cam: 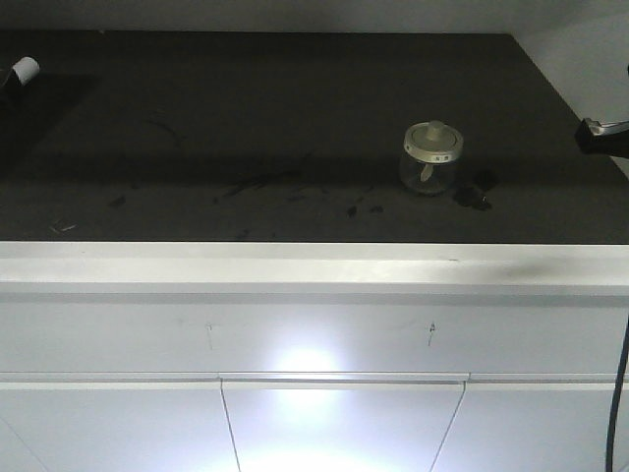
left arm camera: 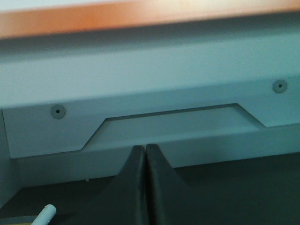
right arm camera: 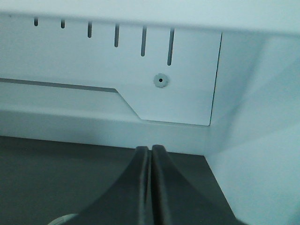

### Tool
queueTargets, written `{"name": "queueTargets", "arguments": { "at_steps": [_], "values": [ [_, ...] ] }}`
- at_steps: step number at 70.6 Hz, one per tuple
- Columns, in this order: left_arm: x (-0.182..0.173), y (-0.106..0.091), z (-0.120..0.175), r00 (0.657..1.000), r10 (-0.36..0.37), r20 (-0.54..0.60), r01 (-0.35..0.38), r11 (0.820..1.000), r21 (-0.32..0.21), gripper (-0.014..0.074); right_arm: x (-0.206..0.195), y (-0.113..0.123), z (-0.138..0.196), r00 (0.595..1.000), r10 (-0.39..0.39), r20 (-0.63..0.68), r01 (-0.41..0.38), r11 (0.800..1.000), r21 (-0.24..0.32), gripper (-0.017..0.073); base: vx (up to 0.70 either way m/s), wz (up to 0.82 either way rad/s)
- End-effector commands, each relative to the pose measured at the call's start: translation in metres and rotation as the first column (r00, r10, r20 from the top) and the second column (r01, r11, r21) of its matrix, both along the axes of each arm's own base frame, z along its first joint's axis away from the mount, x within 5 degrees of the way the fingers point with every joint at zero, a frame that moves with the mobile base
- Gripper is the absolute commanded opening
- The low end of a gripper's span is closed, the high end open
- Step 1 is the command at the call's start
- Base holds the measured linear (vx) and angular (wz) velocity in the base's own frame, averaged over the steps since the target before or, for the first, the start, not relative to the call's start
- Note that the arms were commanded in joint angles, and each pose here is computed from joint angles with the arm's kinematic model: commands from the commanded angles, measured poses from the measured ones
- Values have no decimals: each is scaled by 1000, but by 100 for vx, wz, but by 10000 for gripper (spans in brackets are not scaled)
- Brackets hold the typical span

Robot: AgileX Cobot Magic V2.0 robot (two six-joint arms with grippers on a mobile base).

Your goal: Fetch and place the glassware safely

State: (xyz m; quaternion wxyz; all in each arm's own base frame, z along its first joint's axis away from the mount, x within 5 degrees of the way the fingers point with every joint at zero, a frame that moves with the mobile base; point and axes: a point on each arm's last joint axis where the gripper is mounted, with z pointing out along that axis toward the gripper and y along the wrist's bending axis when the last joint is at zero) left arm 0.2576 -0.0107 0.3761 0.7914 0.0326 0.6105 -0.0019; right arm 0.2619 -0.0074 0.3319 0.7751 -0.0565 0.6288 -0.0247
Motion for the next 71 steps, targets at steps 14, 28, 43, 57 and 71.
{"name": "queueTargets", "arguments": {
  "at_steps": [14,28,43,57,71],
  "values": [
    [-36,0,30,1000,-2,-2,2,999,36,-7,-28,5,28,999,46,-24,-45,998,46,-1,0,0],
    [-62,1,17,999,1,-32,0,999,37,-7,-47,9,34,993,85,-76,-78,993,92,-1,0,0],
    [-89,2,-26,998,-4,-57,6,999,37,-7,-59,16,40,985,148,-85,-141,986,87,-1,0,0],
    [-118,3,-54,995,-13,-96,12,1000,-8,-7,-68,21,41,974,193,-116,-186,980,65,-1,0,0],
    [-139,4,-83,987,-12,-161,8,1000,-28,-7,-72,23,40,967,211,-141,-205,977,53,-1,0,0]
  ]
}}
